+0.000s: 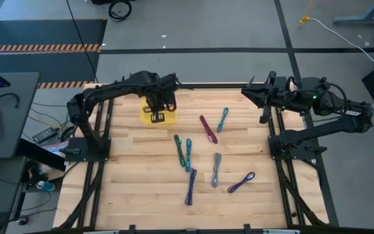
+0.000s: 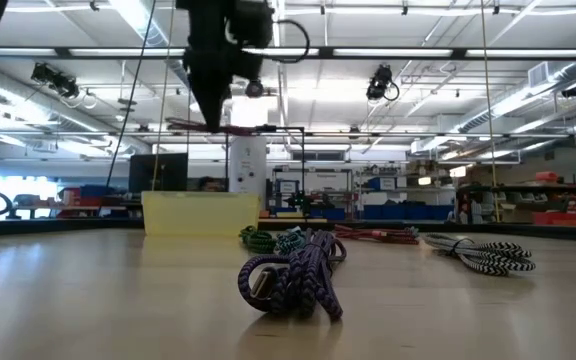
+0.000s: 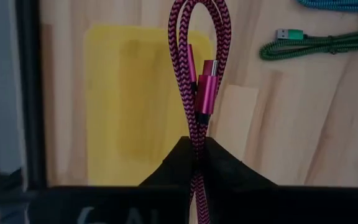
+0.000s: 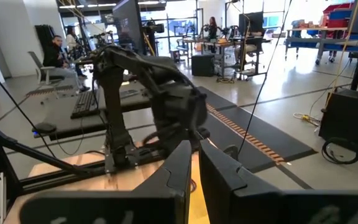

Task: Pick and place USB-C Cables
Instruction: Put the bottom pink charger cable into the bin

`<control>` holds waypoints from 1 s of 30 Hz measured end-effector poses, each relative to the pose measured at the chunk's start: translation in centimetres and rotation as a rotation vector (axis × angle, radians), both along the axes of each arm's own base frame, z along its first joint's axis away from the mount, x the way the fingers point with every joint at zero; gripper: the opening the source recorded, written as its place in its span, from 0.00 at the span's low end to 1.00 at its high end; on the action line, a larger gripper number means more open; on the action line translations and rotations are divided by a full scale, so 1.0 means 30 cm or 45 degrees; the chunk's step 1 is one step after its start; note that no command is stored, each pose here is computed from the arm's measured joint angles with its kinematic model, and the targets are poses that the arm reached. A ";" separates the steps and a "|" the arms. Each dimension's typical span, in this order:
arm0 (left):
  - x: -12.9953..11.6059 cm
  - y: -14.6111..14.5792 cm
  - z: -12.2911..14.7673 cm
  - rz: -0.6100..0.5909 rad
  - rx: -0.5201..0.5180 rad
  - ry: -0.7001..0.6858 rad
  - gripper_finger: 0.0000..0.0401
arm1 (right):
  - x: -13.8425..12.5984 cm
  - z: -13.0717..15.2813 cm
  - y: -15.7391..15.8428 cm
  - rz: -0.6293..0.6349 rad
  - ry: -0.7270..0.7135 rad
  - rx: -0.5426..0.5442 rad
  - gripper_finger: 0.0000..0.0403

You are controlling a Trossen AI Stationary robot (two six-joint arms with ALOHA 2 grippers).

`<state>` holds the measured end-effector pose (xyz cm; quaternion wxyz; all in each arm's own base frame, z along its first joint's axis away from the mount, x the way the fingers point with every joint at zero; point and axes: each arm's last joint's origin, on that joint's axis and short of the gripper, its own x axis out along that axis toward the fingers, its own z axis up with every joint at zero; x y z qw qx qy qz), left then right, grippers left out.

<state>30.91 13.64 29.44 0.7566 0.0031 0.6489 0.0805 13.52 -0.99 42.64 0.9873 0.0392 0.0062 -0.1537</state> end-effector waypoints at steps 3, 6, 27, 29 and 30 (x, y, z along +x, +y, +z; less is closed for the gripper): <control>-0.015 0.050 -0.056 -0.003 -0.016 -0.018 0.05 | 0.000 0.000 0.000 0.000 0.000 0.000 0.10; -0.027 0.087 -0.110 0.002 -0.047 -0.064 0.05 | 0.000 0.000 0.000 0.000 0.000 0.000 0.10; -0.093 0.105 -0.303 0.022 -0.171 -0.040 0.05 | 0.000 0.000 0.000 0.000 -0.001 0.004 0.10; -0.092 0.106 -0.303 0.020 -0.169 -0.043 0.05 | 0.000 0.000 0.000 0.000 -0.001 0.004 0.10; -0.091 0.107 -0.303 0.019 -0.167 -0.050 0.05 | 0.000 0.000 0.000 0.000 -0.001 0.004 0.10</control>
